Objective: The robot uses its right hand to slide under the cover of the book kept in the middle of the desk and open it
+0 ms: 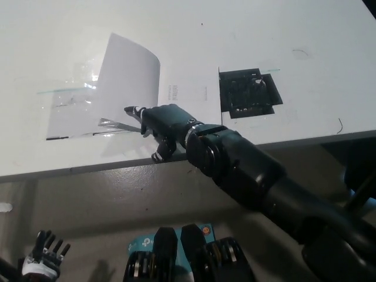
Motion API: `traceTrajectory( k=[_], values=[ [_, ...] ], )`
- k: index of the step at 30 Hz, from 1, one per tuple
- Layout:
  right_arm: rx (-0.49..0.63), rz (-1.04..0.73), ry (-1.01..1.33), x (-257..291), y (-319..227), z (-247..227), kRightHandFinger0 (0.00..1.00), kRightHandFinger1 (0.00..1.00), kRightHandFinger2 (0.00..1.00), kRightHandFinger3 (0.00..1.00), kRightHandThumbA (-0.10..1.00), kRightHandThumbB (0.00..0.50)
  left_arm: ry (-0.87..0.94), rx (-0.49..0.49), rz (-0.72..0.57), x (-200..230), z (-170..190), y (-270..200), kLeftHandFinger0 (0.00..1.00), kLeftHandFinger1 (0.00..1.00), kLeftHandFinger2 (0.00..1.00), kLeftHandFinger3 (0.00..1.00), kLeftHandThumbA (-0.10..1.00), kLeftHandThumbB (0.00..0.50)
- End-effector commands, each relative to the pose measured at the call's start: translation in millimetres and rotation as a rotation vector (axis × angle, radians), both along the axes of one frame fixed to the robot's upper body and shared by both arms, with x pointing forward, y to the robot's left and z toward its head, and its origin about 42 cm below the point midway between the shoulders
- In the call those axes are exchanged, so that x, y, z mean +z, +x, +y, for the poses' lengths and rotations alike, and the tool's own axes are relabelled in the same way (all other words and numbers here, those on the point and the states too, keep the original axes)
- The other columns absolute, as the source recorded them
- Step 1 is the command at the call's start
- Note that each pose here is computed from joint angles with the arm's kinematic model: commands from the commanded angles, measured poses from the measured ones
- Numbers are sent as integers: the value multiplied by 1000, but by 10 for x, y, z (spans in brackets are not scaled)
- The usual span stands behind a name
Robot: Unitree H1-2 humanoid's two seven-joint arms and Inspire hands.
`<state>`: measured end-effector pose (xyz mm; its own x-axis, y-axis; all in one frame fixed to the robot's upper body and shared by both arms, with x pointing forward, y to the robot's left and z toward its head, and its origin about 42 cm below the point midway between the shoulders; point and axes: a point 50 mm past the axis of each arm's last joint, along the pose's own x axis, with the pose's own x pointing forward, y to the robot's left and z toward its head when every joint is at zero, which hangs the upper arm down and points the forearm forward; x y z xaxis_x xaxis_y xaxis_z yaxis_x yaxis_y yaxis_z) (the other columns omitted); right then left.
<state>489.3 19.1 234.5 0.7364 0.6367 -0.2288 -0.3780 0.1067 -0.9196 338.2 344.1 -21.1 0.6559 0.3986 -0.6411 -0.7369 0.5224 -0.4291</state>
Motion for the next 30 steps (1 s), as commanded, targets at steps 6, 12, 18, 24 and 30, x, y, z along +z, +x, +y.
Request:
traceTrajectory(
  k=[6,12,18,24,30],
  values=[
    [26,-6,64,810,122,-41,955,1000,1000,1000,1000,327,-10,38,-18,-21,50,-28,706,802,782,750,978,174],
    [21,8,149,1282,158,-239,934,912,947,1000,1000,331,-9,34,-17,-111,20,-129,720,802,789,760,996,183],
    [4,15,192,1591,156,-437,716,736,809,1000,1000,346,-17,49,0,-157,-14,-173,669,781,785,761,1000,189],
    [-14,53,281,1679,44,-754,664,693,750,1000,1000,325,-42,65,-9,-205,-24,-252,691,777,812,818,1000,183],
    [-95,112,475,1554,-62,-1275,571,670,730,944,1000,287,-64,82,-7,-223,-25,-273,720,805,821,859,1000,168]
  ],
)
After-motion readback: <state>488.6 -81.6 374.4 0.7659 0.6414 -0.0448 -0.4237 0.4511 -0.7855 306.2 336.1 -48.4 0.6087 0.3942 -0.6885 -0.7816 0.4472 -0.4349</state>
